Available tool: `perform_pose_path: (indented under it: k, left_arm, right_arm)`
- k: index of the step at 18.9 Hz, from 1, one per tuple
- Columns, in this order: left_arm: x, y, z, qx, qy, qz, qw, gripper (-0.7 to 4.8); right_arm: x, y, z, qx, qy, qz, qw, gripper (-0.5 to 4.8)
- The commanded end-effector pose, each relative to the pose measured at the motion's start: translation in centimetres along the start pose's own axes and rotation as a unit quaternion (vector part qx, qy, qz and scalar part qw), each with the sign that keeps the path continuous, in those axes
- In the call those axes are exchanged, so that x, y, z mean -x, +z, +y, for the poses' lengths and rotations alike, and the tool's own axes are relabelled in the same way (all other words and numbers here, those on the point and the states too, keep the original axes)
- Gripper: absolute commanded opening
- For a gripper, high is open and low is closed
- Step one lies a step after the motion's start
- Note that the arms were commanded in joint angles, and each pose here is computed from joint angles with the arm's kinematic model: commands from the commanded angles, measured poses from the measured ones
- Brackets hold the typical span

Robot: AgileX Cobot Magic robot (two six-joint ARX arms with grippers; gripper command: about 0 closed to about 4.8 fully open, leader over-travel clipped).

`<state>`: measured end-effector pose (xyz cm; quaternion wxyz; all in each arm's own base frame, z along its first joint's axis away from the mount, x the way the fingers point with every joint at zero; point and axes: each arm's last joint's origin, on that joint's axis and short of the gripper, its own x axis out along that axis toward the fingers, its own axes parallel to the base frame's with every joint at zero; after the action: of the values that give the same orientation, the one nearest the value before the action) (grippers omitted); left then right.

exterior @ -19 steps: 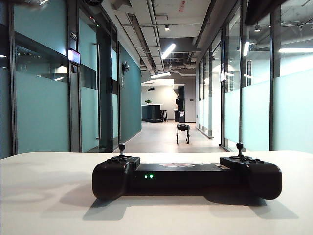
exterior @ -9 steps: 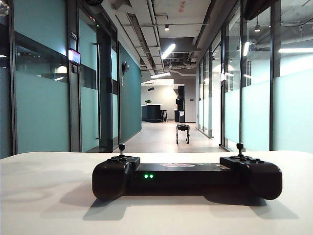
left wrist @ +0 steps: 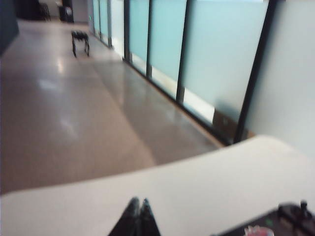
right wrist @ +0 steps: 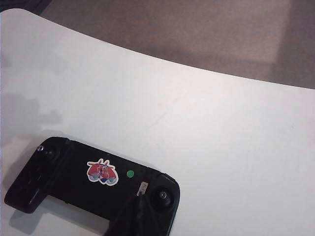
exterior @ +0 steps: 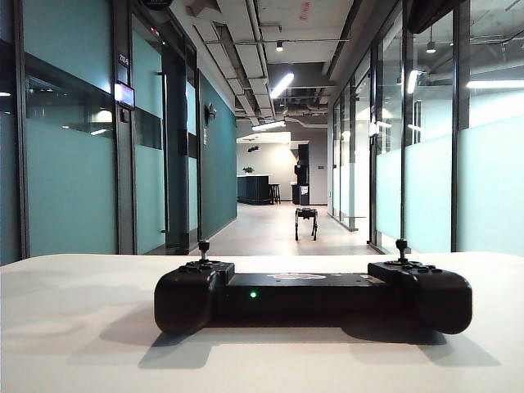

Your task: Push the left joystick on the remote control sitting on the white table forward to make the robot dog walk in a straight line until it approaches the door.

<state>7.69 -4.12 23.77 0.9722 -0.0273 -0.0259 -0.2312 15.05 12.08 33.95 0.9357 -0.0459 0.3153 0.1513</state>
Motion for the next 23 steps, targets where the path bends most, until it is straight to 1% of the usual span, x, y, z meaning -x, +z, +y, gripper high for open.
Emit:
perform_pose_path:
  k: [1,2,4,5,7,9,11,12,13,18,20,23]
  left_arm:
    - [0.2,-0.5,0.3,-0.001,0.02,-0.016,1.0,-0.05]
    - [0.3,-0.9,0.6,-0.001,0.031,-0.015,0.999,-0.05]
    - [0.3,-1.1,1.0,0.008,0.036,-0.014,0.999,-0.05]
    - [0.3,-1.1,1.2,0.007,0.038,-0.015,0.999,-0.05]
    - [0.5,-1.1,1.8,0.001,0.07,-0.021,0.997,-0.05]
    - [0.6,-2.0,2.5,-0.004,0.109,-0.032,0.994,-0.05]
    - [0.5,-3.0,2.9,-0.007,0.125,-0.042,0.991,-0.05]
    - [0.4,-3.5,3.1,-0.007,0.135,-0.038,0.99,-0.05]
    - [0.3,-4.3,3.2,-0.006,0.141,-0.033,0.989,-0.05]
    - [-0.1,-6.1,3.5,-0.004,0.143,-0.019,0.99,-0.05]
    - [-0.1,-6.4,3.7,-0.005,0.152,-0.013,0.988,-0.05]
    - [0.2,-6.4,4.2,-0.02,0.183,-0.01,0.983,-0.05]
  right_arm:
    - [0.2,0.2,0.0,-0.002,0.001,-0.011,1.0,0.0]
    - [0.2,0.2,0.0,-0.002,0.001,-0.011,1.0,0.0]
    - [0.2,0.2,0.0,-0.002,0.001,-0.011,1.0,0.0]
    - [0.2,0.2,0.0,-0.002,0.001,-0.011,1.0,0.0]
    - [0.2,0.2,0.0,-0.002,0.001,-0.011,1.0,0.0]
    - [0.2,0.2,0.0,-0.002,0.001,-0.011,1.0,-0.01]
    - [0.2,0.2,0.0,-0.002,0.001,-0.012,1.0,-0.01]
    - [0.2,0.2,0.0,-0.002,0.001,-0.011,1.0,-0.01]
    - [0.2,0.2,0.0,-0.002,0.001,-0.011,1.0,-0.01]
    - [0.2,0.2,0.0,-0.002,0.001,-0.011,1.0,0.0]
    - [0.2,0.2,0.0,-0.002,0.001,-0.011,1.0,-0.01]
    - [0.2,0.2,0.0,-0.002,0.001,-0.011,1.0,0.0]
